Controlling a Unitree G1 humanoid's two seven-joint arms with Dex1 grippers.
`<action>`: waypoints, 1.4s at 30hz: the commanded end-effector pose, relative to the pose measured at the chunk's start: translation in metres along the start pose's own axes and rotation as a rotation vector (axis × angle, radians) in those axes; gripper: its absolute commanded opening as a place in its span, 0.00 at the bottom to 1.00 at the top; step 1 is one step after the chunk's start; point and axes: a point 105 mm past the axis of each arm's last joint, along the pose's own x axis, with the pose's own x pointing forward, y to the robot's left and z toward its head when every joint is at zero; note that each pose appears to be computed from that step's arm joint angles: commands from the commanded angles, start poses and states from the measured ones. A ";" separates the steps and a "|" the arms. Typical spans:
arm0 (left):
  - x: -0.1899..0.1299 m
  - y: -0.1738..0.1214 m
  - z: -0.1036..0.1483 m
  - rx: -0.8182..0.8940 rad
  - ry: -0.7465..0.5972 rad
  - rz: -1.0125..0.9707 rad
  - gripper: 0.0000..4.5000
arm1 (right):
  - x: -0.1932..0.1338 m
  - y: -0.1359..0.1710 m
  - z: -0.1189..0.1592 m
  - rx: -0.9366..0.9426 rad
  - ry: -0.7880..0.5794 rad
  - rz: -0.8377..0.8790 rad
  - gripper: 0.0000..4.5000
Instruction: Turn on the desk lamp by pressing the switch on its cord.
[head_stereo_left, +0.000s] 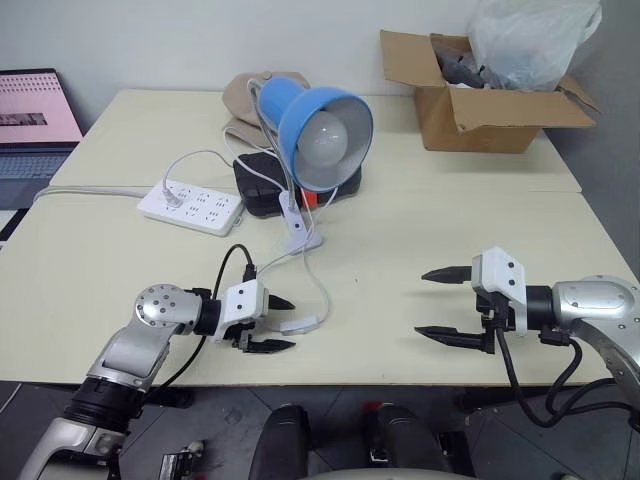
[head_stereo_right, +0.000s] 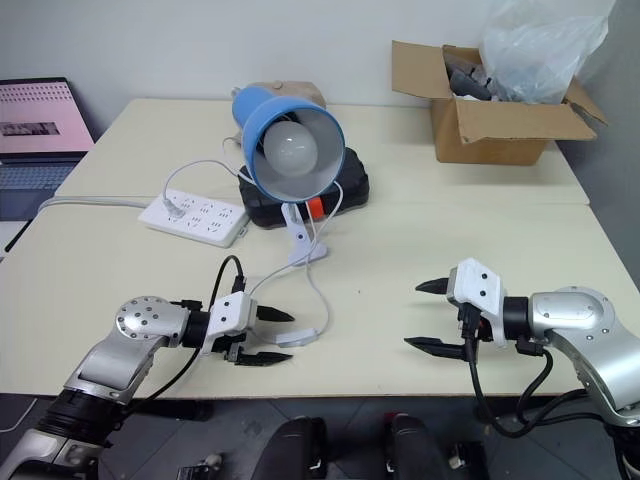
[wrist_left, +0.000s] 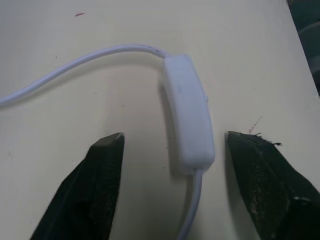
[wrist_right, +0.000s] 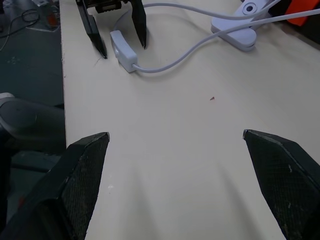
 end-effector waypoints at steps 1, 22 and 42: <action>0.000 0.002 -0.005 0.015 0.028 0.011 0.50 | -0.004 -0.003 0.011 -0.046 -0.019 -0.024 1.00; 0.021 0.022 0.046 0.083 -0.128 -0.038 0.09 | 0.007 -0.018 0.042 -0.051 -0.082 -0.053 1.00; 0.043 0.033 0.078 0.120 -0.196 -0.042 0.09 | 0.089 0.000 0.052 -0.111 -0.059 0.107 1.00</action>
